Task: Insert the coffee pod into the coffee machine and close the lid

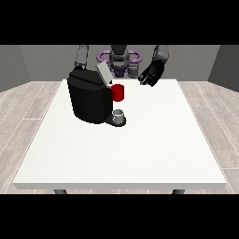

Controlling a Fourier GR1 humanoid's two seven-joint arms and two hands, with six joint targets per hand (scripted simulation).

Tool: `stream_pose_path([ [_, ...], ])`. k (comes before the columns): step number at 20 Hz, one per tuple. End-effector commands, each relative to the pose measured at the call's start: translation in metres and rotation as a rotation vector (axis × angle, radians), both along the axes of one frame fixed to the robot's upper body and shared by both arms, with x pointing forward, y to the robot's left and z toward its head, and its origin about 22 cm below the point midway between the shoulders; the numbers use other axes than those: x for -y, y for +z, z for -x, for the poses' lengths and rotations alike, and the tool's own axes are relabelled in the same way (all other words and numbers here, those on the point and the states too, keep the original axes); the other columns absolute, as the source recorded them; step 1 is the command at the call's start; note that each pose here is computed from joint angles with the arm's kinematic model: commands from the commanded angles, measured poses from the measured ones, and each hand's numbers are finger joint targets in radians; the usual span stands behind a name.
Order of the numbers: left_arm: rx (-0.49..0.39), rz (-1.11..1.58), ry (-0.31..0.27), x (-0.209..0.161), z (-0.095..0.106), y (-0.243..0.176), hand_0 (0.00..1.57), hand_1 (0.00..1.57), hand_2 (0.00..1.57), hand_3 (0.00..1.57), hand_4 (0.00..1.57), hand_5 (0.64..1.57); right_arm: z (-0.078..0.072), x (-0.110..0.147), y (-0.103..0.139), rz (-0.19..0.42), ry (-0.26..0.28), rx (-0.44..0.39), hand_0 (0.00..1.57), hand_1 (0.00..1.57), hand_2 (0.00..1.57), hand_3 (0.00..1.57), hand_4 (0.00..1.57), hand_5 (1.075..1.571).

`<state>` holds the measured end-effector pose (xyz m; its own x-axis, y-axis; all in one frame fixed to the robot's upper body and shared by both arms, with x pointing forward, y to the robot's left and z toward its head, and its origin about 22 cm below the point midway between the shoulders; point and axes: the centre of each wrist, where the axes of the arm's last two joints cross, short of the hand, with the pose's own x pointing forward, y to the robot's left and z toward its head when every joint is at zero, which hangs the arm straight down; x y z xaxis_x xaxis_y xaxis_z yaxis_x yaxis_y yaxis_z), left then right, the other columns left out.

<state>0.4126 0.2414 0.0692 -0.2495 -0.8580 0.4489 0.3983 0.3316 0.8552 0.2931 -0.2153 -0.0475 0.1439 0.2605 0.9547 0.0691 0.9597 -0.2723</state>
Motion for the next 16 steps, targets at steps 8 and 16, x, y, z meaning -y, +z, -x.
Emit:
stream_pose_path([
  [8,0.075,0.019,-0.072,0.034,-0.021,0.076,1.34,1.34,1.37,1.35,0.56,1.571,-0.019,-0.008,0.017,-0.058,0.005,0.066,0.00,0.00,0.00,0.00,0.00,1.571],
  [16,0.138,0.111,0.107,0.003,-0.042,0.162,1.20,1.20,1.24,1.26,0.49,1.571,-0.029,-0.025,0.053,-0.036,0.084,0.174,0.00,0.00,0.00,0.00,0.00,1.571],
])
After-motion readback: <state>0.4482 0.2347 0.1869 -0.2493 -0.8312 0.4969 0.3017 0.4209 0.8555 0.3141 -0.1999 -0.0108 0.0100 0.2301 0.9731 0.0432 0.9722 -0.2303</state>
